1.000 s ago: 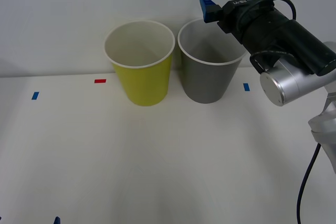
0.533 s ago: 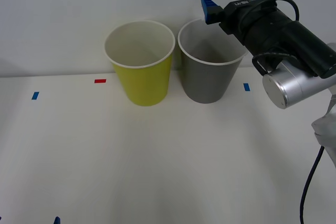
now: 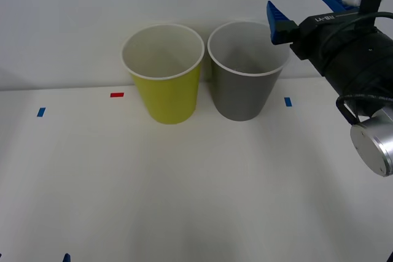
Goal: Put cans in the gray bin and PET bottles in the light green bin.
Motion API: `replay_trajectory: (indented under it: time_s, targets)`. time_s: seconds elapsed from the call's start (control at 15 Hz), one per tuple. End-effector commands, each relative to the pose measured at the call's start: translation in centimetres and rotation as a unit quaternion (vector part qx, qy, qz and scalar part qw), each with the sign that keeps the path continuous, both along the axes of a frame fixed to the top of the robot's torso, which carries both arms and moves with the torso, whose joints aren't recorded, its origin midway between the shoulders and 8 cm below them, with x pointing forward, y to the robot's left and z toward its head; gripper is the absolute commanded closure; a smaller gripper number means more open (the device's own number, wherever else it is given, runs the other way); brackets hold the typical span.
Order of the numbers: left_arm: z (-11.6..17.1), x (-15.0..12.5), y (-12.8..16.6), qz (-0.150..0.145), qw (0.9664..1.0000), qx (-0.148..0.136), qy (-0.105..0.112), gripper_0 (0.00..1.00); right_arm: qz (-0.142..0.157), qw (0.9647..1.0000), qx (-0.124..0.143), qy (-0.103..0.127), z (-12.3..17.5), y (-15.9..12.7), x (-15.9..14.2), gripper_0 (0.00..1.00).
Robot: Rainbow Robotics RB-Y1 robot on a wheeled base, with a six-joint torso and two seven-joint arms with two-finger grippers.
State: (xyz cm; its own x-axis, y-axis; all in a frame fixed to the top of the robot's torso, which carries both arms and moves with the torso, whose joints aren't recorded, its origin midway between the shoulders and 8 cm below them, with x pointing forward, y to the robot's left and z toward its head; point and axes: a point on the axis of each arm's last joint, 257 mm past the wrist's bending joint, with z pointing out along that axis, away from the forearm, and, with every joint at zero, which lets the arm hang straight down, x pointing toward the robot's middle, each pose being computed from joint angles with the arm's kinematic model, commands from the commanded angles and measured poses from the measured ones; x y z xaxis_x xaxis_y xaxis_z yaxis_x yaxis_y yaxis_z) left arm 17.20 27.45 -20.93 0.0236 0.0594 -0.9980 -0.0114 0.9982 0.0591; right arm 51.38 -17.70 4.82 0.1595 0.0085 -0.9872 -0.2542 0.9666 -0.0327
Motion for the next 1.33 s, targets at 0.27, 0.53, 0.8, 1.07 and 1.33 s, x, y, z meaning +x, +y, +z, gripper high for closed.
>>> replay_trajectory:
  time_s: [0.27,0.53,0.8,1.07,1.33]
  targets:
    - [0.0,0.0,0.0,0.0,1.0,0.0,0.0,0.0,-0.038,0.9988,0.03,-0.007,-2.0,-3.3,-2.1,0.0]
    - [0.0,0.0,0.0,0.0,1.0,0.0,0.0,0.0,-0.078,0.9969,-0.004,-0.012,-4.8,-5.9,-3.3,0.0]
    - [0.0,0.0,0.0,0.0,1.0,0.0,0.0,0.0,-0.083,0.9962,-0.012,-0.022,-6.9,-7.0,-5.1,0.0]
    - [0.0,0.0,0.0,0.0,1.0,0.0,0.0,0.0,-0.088,0.9956,-0.01,-0.029,-8.3,-8.4,-6.8,0.0]
    - [0.0,0.0,0.0,0.0,1.0,0.0,0.0,0.0,-0.096,0.995,0.0,-0.026,-10.3,-9.3,-8.8,0.0]
